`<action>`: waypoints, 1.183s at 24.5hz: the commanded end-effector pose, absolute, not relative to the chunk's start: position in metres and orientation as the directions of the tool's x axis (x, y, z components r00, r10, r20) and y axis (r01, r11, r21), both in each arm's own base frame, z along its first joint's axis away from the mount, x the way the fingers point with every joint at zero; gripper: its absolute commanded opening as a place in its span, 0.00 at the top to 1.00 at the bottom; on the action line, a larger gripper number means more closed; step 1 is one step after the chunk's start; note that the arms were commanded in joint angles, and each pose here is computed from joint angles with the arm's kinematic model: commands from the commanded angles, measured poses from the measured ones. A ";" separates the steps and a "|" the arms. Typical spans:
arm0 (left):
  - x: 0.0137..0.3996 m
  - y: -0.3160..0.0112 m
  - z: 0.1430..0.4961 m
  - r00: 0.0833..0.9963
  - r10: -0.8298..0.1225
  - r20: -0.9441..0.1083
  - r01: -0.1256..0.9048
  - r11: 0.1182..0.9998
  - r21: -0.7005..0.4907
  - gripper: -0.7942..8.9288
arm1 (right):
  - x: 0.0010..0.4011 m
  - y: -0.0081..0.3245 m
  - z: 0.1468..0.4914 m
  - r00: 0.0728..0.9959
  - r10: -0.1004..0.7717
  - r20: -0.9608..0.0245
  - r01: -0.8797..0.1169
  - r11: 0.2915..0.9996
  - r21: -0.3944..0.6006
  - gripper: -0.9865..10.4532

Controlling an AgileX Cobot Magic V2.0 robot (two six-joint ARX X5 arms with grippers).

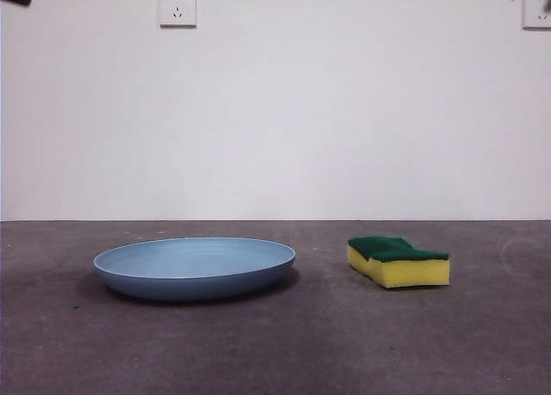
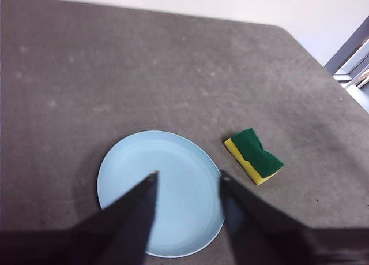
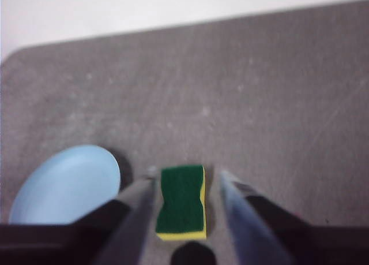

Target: Pick up the plate,pick up the cloth,clean the plate with the cloth

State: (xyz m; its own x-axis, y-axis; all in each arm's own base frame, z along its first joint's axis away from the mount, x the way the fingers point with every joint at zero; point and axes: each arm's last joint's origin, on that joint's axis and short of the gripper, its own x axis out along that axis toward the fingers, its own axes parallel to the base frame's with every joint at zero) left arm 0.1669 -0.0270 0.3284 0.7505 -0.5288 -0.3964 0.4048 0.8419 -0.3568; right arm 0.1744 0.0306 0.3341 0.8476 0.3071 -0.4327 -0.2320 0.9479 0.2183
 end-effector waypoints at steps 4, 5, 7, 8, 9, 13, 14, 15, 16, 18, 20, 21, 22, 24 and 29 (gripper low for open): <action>0.189 -0.028 0.318 0.732 -0.508 -0.453 0.355 0.853 -0.384 0.43 | 0.182 0.032 0.328 0.825 0.306 -0.475 -0.231 0.950 0.211 0.36; 0.195 -0.028 0.316 0.736 -0.492 -0.465 0.340 0.863 -0.375 0.43 | 0.182 0.032 0.328 0.825 0.306 -0.475 -0.231 0.950 0.211 0.36; 0.211 -0.028 0.312 0.737 -0.447 -0.508 0.299 0.889 -0.348 0.43 | 0.183 0.032 0.328 0.825 0.306 -0.476 -0.230 0.950 0.211 0.36; 0.218 -0.028 0.311 0.730 -0.429 -0.532 0.285 0.899 -0.333 0.43 | 0.183 0.032 0.328 0.825 0.306 -0.476 -0.230 0.950 0.211 0.36; 0.227 -0.028 0.309 0.717 -0.409 -0.565 0.265 0.909 -0.322 0.43 | 0.183 0.032 0.328 0.825 0.306 -0.476 -0.231 0.950 0.210 0.36; 0.273 -0.035 0.294 0.594 -0.393 -0.702 0.235 0.919 -0.316 0.43 | 0.183 0.032 0.328 0.825 0.306 -0.476 -0.230 0.950 0.211 0.36; 0.286 -0.040 0.287 0.559 -0.395 -0.730 0.230 0.919 -0.321 0.43 | 0.183 0.032 0.328 0.825 0.306 -0.476 -0.231 0.950 0.210 0.36; 0.298 -0.043 0.278 0.527 -0.395 -0.753 0.223 0.919 -0.326 0.43 | 0.183 0.032 0.328 0.825 0.306 -0.476 -0.230 0.950 0.211 0.36; 0.308 -0.045 0.269 0.496 -0.394 -0.774 0.214 0.919 -0.331 0.43 | 0.183 0.032 0.328 0.825 0.306 -0.476 -0.231 0.950 0.210 0.36; 0.325 -0.054 0.248 0.433 -0.396 -0.810 0.208 0.918 -0.337 0.43 | 0.183 0.032 0.328 0.825 0.305 -0.477 -0.230 0.950 0.210 0.36; 0.335 -0.061 0.225 0.383 -0.373 -0.845 0.195 0.927 -0.320 0.43 | 0.183 0.032 0.328 0.824 0.305 -0.477 -0.230 0.950 0.210 0.36; 0.338 -0.064 0.215 0.362 -0.345 -0.866 0.185 0.937 -0.296 0.43 | 0.183 0.032 0.328 0.824 0.305 -0.477 -0.230 0.950 0.210 0.36; 0.341 -0.068 0.205 0.342 -0.319 -0.884 0.178 0.945 -0.273 0.43 | 0.183 0.032 0.328 0.824 0.305 -0.477 -0.230 0.950 0.210 0.36; 0.346 -0.073 0.189 0.314 -0.299 -0.901 0.177 0.951 -0.253 0.43 | 0.183 0.032 0.328 0.824 0.305 -0.477 -0.230 0.950 0.210 0.36; 0.351 -0.084 0.168 0.279 -0.268 -0.922 0.186 0.957 -0.221 0.62 | 0.182 0.032 0.327 0.820 0.305 -0.484 -0.228 0.950 0.211 0.36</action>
